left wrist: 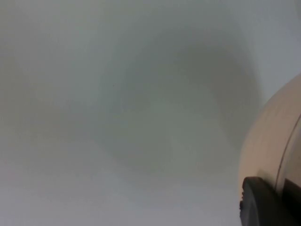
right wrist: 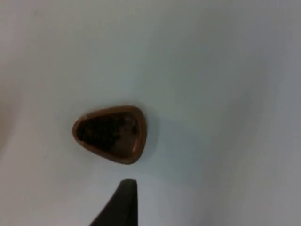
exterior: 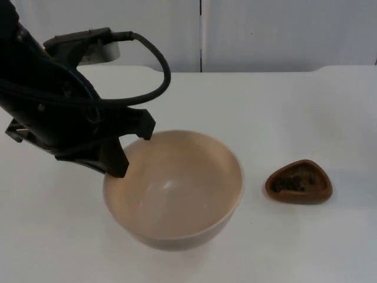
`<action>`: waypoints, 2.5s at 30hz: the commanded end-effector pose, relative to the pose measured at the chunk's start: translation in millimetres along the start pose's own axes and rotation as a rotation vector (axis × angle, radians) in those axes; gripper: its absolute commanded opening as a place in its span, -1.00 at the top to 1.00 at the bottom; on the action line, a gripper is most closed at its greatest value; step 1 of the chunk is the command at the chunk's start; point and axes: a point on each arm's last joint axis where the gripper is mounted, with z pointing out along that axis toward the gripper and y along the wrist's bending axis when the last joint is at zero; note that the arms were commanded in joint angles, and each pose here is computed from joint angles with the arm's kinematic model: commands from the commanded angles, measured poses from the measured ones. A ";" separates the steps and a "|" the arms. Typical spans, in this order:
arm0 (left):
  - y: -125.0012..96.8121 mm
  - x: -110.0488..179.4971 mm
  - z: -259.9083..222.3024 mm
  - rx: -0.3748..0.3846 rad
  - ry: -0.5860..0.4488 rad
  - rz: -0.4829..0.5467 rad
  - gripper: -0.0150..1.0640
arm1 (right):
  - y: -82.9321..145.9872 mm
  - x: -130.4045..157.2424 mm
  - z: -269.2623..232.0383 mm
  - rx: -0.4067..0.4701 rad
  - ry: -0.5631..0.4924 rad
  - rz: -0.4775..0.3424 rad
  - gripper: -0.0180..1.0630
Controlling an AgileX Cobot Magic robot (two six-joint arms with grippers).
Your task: Pick up the bowl with the left hand and pour the coffee beans from the cup into the bowl with the right hand.
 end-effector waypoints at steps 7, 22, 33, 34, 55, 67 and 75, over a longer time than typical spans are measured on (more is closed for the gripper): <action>-3.6 -1.6 -3.2 0.013 -0.023 -0.012 0.98 | 24.6 -27.6 38.0 -0.033 0.072 -0.085 -0.95; -3.5 -2.0 -3.2 0.012 -0.027 -0.012 0.98 | 36.3 -45.5 101.9 -0.047 0.229 -0.086 -0.95; -3.5 -2.0 -3.2 0.012 -0.027 -0.012 0.98 | 36.8 -44.0 148.1 -0.031 0.255 -0.072 -0.95; -3.5 -2.0 -3.2 0.012 -0.027 -0.012 0.98 | 36.6 -44.1 151.9 -0.028 0.251 -0.075 -0.93; -3.5 -2.2 -3.2 0.012 -0.029 -0.012 0.98 | 38.8 -16.9 215.4 -0.019 0.284 -0.054 -0.68; -3.4 -2.6 -3.2 0.011 -0.033 -0.012 0.98 | 62.3 7.6 231.9 0.050 0.247 -0.025 -0.68; -3.4 -2.6 -3.2 0.011 -0.033 -0.012 0.98 | 59.0 17.8 237.1 0.053 0.253 0.026 -0.63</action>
